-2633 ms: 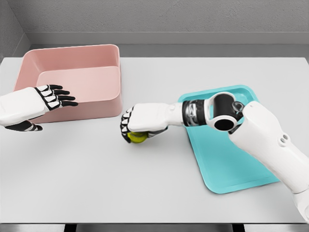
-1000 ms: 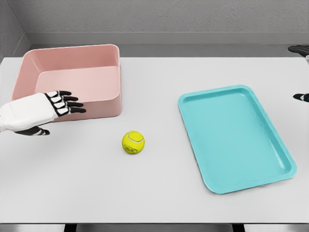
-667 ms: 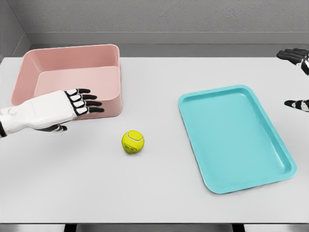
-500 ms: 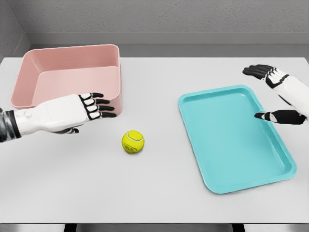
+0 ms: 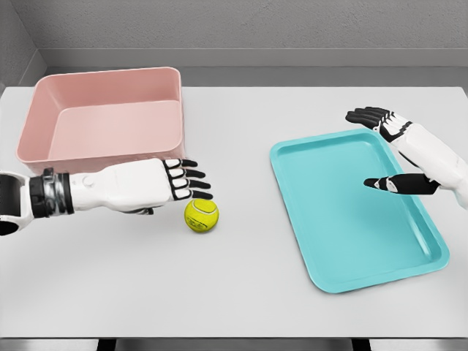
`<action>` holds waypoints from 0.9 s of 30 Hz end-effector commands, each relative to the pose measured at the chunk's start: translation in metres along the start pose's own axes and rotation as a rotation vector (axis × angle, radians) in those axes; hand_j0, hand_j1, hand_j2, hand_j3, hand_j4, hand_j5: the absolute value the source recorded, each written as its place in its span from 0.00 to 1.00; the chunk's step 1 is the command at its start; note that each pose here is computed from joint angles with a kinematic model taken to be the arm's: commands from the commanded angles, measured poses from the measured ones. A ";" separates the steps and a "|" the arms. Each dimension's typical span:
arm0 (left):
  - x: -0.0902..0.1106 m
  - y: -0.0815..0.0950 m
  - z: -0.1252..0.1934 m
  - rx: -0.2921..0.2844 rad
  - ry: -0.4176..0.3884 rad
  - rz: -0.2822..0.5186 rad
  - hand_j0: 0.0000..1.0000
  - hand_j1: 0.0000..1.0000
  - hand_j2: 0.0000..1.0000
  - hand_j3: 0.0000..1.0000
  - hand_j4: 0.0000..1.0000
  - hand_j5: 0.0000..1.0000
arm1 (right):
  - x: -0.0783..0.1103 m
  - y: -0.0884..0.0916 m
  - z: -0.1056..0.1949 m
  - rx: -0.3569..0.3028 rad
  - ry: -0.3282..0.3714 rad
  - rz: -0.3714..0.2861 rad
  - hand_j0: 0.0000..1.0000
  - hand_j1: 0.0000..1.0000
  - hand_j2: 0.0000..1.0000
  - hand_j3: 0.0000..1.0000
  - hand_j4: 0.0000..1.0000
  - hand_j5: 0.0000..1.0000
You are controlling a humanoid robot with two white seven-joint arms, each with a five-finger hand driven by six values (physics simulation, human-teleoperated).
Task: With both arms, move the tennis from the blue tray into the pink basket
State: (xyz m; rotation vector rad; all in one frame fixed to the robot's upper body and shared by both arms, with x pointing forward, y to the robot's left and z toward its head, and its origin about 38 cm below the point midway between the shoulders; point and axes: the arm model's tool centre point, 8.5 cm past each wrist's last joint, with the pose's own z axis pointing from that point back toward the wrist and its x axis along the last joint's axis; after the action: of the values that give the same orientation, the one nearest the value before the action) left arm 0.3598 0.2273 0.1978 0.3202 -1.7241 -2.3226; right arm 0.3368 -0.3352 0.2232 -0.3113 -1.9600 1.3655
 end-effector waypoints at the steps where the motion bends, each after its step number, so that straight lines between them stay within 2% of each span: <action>1: 0.008 -0.008 -0.011 -0.001 -0.033 0.030 1.00 1.00 1.00 1.00 1.00 1.00 | 0.000 0.000 0.000 -0.004 0.000 -0.007 1.00 1.00 1.00 1.00 1.00 1.00; 12: 0.004 -0.014 -0.045 0.003 -0.071 0.061 1.00 1.00 1.00 1.00 1.00 1.00 | 0.000 -0.001 0.001 -0.002 0.002 -0.003 1.00 1.00 1.00 1.00 1.00 1.00; 27: -0.002 -0.027 -0.045 -0.014 -0.060 0.128 1.00 1.00 1.00 1.00 1.00 1.00 | -0.001 -0.001 0.002 0.000 0.006 0.000 1.00 1.00 1.00 1.00 1.00 1.00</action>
State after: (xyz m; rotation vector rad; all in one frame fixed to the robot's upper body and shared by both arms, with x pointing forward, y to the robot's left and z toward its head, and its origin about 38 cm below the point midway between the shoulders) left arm 0.3738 0.1940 0.1609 0.1444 -1.7053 -2.2869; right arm 0.3367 -0.3371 0.2231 -0.3200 -1.9509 1.3716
